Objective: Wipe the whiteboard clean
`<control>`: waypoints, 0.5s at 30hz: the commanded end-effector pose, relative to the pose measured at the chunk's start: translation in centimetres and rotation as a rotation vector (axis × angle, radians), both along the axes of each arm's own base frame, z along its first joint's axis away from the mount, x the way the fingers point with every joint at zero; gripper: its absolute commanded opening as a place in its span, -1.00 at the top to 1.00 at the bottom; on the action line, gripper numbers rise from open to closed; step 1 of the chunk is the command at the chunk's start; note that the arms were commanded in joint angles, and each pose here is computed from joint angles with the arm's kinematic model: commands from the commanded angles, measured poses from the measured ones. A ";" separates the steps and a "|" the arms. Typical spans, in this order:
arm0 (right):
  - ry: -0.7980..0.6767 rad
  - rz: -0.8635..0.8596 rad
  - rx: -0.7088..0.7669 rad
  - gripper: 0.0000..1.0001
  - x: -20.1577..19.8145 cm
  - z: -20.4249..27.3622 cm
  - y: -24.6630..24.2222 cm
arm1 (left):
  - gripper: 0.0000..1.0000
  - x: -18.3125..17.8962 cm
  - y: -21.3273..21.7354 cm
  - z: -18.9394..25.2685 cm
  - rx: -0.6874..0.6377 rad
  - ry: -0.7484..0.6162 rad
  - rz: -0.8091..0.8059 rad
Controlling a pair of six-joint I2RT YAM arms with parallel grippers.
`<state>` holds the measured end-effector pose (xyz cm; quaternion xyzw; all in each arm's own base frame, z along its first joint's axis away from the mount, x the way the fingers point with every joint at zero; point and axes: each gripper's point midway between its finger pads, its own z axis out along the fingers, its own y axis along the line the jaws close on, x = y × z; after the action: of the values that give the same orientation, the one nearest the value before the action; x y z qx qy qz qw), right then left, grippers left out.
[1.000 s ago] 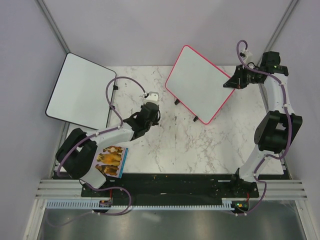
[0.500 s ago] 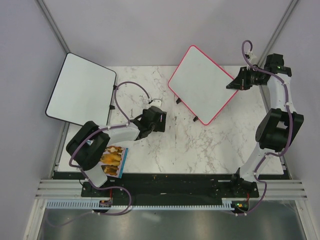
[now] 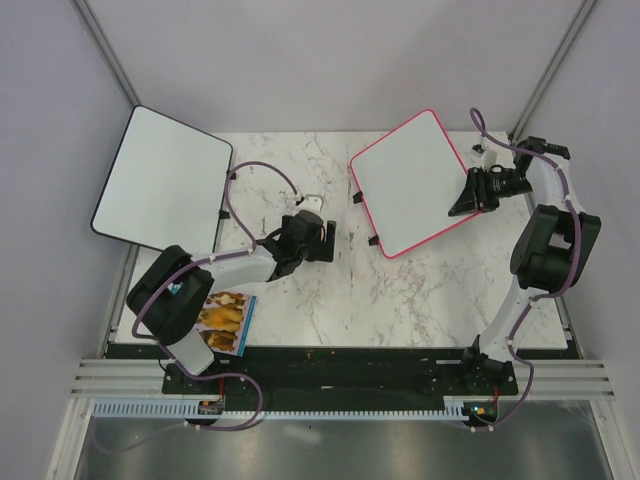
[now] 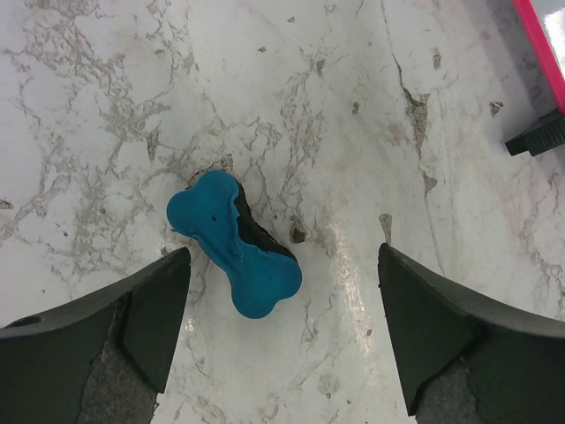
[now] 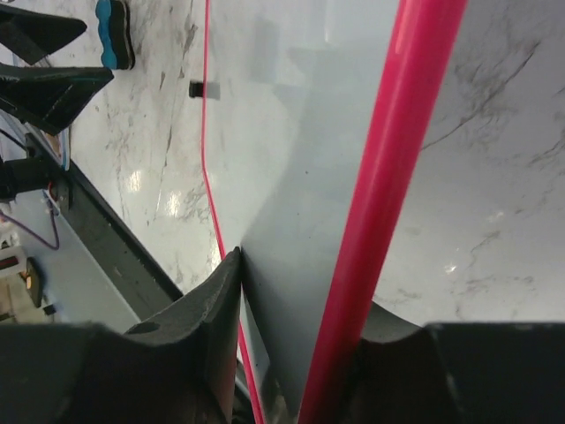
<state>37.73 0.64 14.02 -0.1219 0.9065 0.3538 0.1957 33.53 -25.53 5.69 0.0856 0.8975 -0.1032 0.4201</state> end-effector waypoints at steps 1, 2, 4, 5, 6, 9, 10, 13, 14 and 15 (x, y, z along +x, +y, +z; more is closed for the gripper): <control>0.172 0.099 -0.014 0.20 -3.7 -2.0 1.6 | -0.83 0.4 0.0 2.0 -0.044 -0.055 0.026; 0.173 0.096 -0.012 0.17 -3.6 -2.1 1.5 | -0.83 0.4 0.1 2.1 -0.048 -0.057 0.028; 0.168 0.095 -0.010 0.17 -3.6 -2.1 1.4 | -0.84 0.3 0.2 2.1 -0.046 -0.059 0.030; 0.169 0.094 -0.010 0.14 -3.6 -2.0 1.4 | -0.84 0.3 0.2 2.2 -0.046 -0.061 0.031; 0.167 0.096 -0.012 0.14 -3.6 -2.1 1.4 | -0.84 0.4 0.2 2.4 -0.046 -0.064 0.028; 0.156 0.091 -0.016 0.07 -3.5 -1.9 1.1 | -0.85 0.4 0.3 2.4 -0.042 -0.068 0.027; 0.151 0.088 -0.019 0.03 -3.4 -1.8 1.0 | -0.85 0.4 0.2 2.6 -0.044 -0.072 0.024; 0.123 0.076 -0.024 -0.06 -3.1 -1.1 0.6 | -0.85 0.4 0.3 2.7 -0.045 -0.076 0.026; 0.102 0.072 -0.026 -0.11 -2.8 -0.5 0.5 | -0.85 0.4 0.3 2.8 -0.044 -0.078 0.024; 0.094 0.064 -0.027 -0.14 -2.6 -0.1 0.4 | -0.85 0.4 0.2 3.0 -0.046 -0.082 0.022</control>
<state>35.43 0.90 12.88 -0.1241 0.9157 0.3562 0.1384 33.26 -25.23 6.41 0.0833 0.8940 -0.1072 0.4270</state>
